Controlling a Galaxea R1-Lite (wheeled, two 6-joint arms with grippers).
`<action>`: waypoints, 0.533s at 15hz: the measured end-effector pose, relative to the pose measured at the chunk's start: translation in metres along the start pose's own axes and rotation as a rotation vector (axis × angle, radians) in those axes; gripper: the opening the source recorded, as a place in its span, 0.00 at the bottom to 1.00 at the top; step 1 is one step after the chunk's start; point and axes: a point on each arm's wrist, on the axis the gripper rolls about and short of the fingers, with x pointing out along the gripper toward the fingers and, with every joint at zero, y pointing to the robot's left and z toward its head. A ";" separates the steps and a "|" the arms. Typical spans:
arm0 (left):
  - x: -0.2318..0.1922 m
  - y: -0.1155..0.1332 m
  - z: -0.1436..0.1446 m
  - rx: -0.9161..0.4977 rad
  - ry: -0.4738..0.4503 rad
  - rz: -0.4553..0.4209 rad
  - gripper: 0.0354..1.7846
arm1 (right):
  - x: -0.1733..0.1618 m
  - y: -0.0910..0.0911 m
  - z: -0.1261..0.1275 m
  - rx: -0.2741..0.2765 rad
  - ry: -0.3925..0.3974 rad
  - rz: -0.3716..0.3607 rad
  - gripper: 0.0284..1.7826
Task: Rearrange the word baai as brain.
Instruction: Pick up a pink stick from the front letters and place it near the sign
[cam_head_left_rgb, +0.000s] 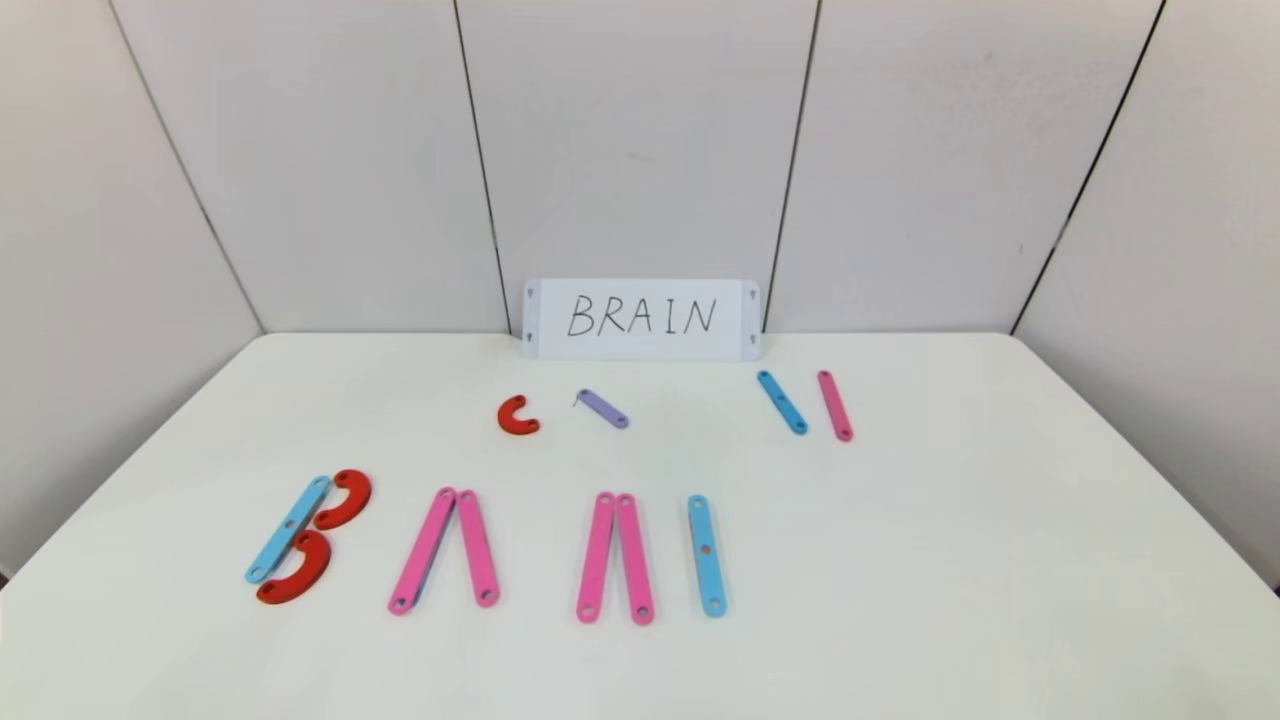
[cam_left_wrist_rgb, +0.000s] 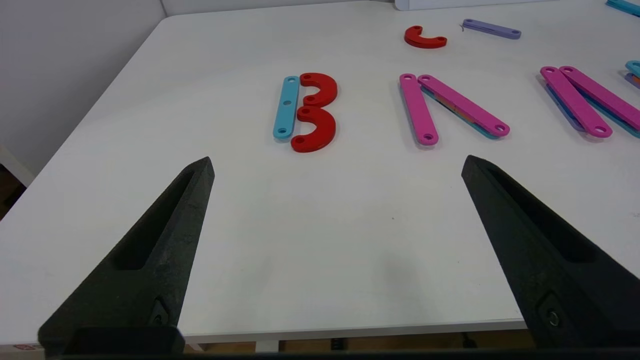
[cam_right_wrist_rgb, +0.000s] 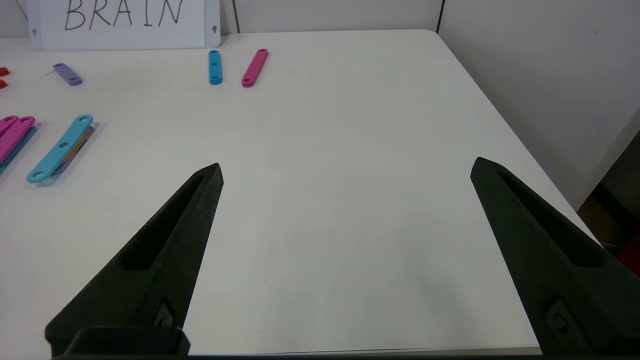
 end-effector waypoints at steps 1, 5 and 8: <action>0.000 0.000 0.000 -0.001 0.000 0.001 0.98 | 0.000 0.000 0.000 -0.002 0.000 0.000 0.97; 0.000 0.000 0.000 -0.001 0.006 0.002 0.98 | -0.002 0.000 0.004 -0.027 -0.001 -0.001 0.97; -0.003 0.000 0.009 0.001 -0.016 -0.001 0.98 | -0.005 0.001 0.021 -0.029 -0.041 -0.001 0.97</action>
